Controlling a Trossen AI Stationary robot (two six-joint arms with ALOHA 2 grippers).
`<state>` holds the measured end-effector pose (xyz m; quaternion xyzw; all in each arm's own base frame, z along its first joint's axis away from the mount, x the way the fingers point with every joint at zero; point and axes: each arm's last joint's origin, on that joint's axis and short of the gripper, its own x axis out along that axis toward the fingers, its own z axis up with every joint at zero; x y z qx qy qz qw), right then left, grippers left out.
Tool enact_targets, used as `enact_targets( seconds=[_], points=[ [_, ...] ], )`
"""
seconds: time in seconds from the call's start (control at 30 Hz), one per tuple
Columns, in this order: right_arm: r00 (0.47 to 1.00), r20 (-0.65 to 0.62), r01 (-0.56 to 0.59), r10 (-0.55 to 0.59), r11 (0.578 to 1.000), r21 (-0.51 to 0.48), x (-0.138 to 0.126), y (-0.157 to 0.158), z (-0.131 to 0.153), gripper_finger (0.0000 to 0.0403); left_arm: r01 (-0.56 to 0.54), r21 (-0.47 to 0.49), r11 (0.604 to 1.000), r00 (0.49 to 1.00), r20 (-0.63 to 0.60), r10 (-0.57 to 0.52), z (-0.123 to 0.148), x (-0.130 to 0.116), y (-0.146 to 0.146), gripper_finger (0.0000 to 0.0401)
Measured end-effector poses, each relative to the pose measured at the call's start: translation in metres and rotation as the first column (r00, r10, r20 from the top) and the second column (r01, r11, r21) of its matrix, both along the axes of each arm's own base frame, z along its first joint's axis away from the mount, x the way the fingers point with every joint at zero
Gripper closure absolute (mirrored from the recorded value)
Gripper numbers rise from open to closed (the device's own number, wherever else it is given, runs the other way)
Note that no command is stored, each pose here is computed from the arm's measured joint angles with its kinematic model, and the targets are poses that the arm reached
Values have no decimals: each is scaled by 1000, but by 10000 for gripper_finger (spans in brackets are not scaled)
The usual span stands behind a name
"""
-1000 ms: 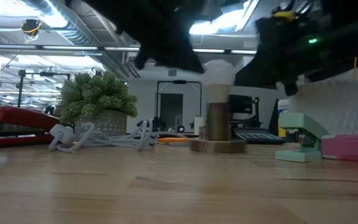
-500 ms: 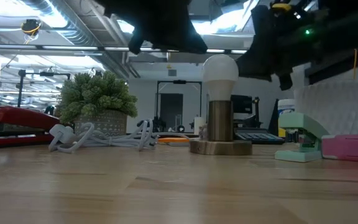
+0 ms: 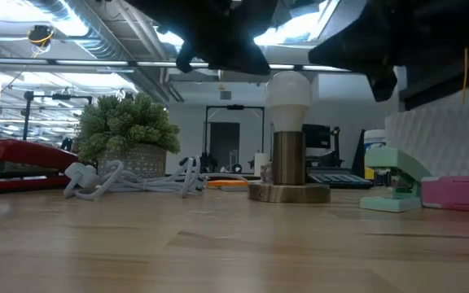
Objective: Screw lightbulb
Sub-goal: Remove the white lightbulb from the lamp socket
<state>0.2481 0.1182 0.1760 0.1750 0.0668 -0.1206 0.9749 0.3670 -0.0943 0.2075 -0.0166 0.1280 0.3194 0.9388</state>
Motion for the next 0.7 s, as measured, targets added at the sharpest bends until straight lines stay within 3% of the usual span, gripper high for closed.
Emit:
enact_targets(
  seconds=[0.23,0.7],
  points=[
    [996,-56,63,-65,997,-38,2,0,-17,386,83,-59,995,994,-60,-87,-5,4,15,400],
    [974,-54,213,-218,973,-91,2,-6,-24,386,138,-111,984,989,-45,-144,-6,-1,-4,400]
  ],
)
